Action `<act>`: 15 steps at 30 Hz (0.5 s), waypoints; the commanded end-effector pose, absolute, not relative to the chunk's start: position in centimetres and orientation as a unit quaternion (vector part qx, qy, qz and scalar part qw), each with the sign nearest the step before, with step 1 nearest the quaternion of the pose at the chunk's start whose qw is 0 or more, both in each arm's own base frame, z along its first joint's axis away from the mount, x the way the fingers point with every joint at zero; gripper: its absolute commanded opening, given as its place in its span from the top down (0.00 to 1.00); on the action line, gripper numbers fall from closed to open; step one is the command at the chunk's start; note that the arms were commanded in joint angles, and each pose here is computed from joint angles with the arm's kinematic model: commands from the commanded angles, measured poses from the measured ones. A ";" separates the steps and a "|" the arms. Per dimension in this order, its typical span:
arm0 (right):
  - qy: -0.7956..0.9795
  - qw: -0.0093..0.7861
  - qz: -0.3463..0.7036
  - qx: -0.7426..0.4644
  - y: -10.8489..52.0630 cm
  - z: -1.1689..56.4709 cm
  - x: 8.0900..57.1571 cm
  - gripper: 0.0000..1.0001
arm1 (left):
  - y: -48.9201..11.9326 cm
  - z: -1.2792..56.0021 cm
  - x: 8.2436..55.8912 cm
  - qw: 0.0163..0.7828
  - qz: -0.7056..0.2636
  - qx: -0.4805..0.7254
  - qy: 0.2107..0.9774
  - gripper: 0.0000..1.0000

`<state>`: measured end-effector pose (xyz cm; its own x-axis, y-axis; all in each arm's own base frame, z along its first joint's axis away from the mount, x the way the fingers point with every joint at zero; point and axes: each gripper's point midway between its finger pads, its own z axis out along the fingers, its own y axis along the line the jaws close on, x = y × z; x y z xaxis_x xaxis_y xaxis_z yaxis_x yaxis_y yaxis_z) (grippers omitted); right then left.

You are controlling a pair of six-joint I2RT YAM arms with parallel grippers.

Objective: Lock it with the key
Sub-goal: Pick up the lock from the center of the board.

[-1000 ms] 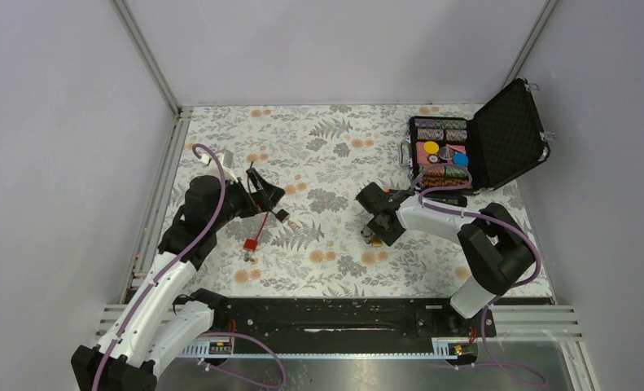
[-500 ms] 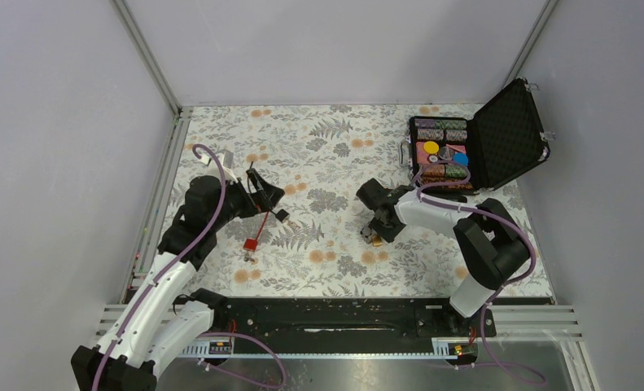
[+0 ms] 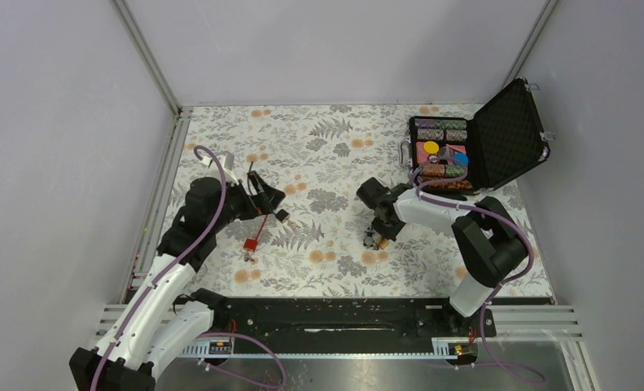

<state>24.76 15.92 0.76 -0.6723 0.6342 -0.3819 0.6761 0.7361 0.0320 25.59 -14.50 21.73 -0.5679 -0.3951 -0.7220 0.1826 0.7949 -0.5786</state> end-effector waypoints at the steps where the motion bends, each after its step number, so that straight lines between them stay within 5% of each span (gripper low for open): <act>1: 0.917 0.206 -0.061 0.337 14.7 0.6 25.2 1.00 | -16.0 22.6 25.4 0.464 -0.339 -0.036 0.818 0.01; 15: 0.876 0.282 0.174 0.350 18.9 11.4 27.0 1.00 | -23.1 24.4 23.9 0.469 -0.450 0.061 0.758 0.01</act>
